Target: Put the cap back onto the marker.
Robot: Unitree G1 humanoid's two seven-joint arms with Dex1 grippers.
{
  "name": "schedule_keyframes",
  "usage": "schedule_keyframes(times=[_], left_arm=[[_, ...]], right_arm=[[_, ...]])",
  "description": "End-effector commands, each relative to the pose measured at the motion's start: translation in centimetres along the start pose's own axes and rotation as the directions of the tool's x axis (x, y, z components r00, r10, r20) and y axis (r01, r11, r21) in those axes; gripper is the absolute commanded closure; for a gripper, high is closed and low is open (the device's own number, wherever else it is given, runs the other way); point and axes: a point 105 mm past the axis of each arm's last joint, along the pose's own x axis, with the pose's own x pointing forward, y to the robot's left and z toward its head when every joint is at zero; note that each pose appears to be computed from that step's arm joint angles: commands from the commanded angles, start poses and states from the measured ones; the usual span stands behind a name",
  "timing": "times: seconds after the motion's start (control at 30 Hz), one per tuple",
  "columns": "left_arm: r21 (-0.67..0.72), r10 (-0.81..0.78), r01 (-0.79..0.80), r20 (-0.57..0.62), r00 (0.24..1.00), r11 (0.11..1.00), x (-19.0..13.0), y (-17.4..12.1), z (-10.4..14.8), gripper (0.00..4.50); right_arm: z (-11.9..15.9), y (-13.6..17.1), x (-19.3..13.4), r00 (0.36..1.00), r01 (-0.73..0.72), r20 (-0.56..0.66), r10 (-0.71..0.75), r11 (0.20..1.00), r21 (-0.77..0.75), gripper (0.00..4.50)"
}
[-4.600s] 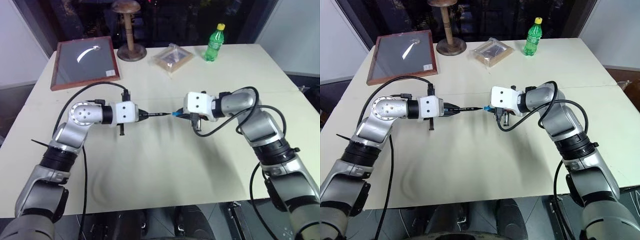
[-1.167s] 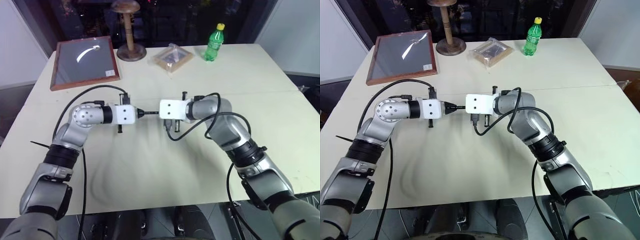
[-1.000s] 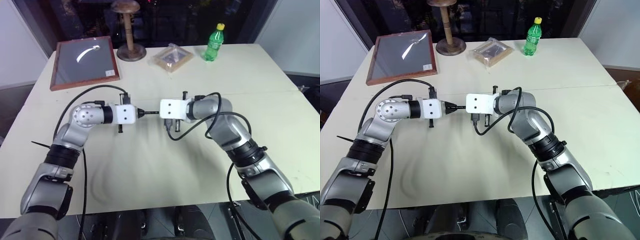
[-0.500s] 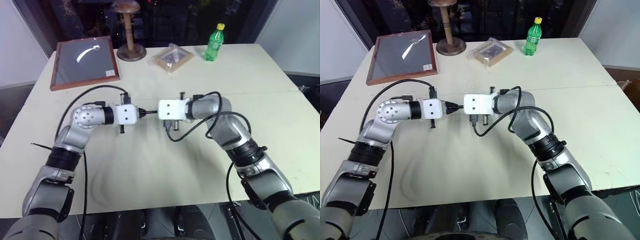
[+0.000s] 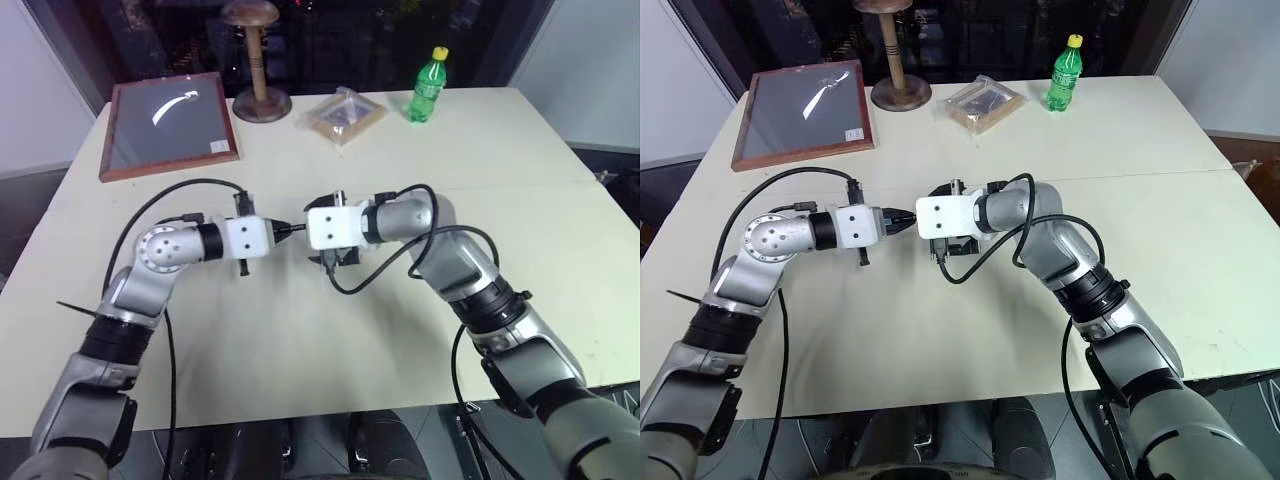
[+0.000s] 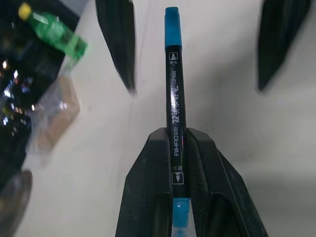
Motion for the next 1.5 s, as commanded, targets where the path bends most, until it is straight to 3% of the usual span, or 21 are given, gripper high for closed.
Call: schedule_keyframes(times=[0.03,0.17,0.33,0.63,0.87,1.17,1.37,1.47,1.5], left_arm=[[-0.027,0.09,-0.09,-0.001,0.996,0.996,-1.4,1.5,0.5,4.5],[-0.165,0.17,-0.18,-0.071,0.983,0.97,-3.5,1.9,-0.5,4.5],[-0.366,0.248,-0.309,-0.205,0.947,0.878,-6.3,1.1,-1.6,4.5],[-0.537,0.322,-0.614,-0.542,0.777,0.579,-10.3,-2.1,-2.1,4.5],[-0.597,0.206,-0.712,-0.694,0.69,0.37,-11.4,-6.8,-2.4,4.5],[-0.575,0.166,-0.734,-0.735,0.657,0.36,-11.6,-8.6,-3.0,4.5],[-0.601,0.2,-0.736,-0.716,0.669,0.312,-11.3,-8.4,-3.1,1.77],[-0.602,0.212,-0.737,-0.711,0.67,0.308,-11.3,-8.2,-3.0,0.18],[-0.601,0.218,-0.739,-0.711,0.669,0.305,-11.3,-8.1,-2.9,0.08]], right_arm=[[0.3,-2.2,-1.8,0.994,0.104,0.031,-0.106,0.993,0.062,0.05],[-1.0,-2.7,-3.9,0.984,0.166,0.031,-0.178,0.957,0.24,0.05],[-2.5,-1.0,-5.9,0.982,0.173,0.005,-0.189,0.911,0.375,0.05],[-3.0,2.2,-7.5,0.985,0.146,-0.003,-0.173,0.821,0.552,0.05],[-2.8,3.7,-8.1,0.987,0.129,-0.002,-0.162,0.778,0.614,0.05],[-2.7,3.5,-8.2,0.987,0.128,-0.002,-0.161,0.777,0.617,0.05],[-2.7,3.4,-8.2,0.988,0.124,-0.001,-0.156,0.785,0.607,0.0],[-2.6,3.5,-8.4,0.991,0.098,0.015,-0.134,0.793,0.601,0.0],[-2.3,3.6,-8.6,0.993,0.071,0.034,-0.113,0.802,0.593,0.0]])
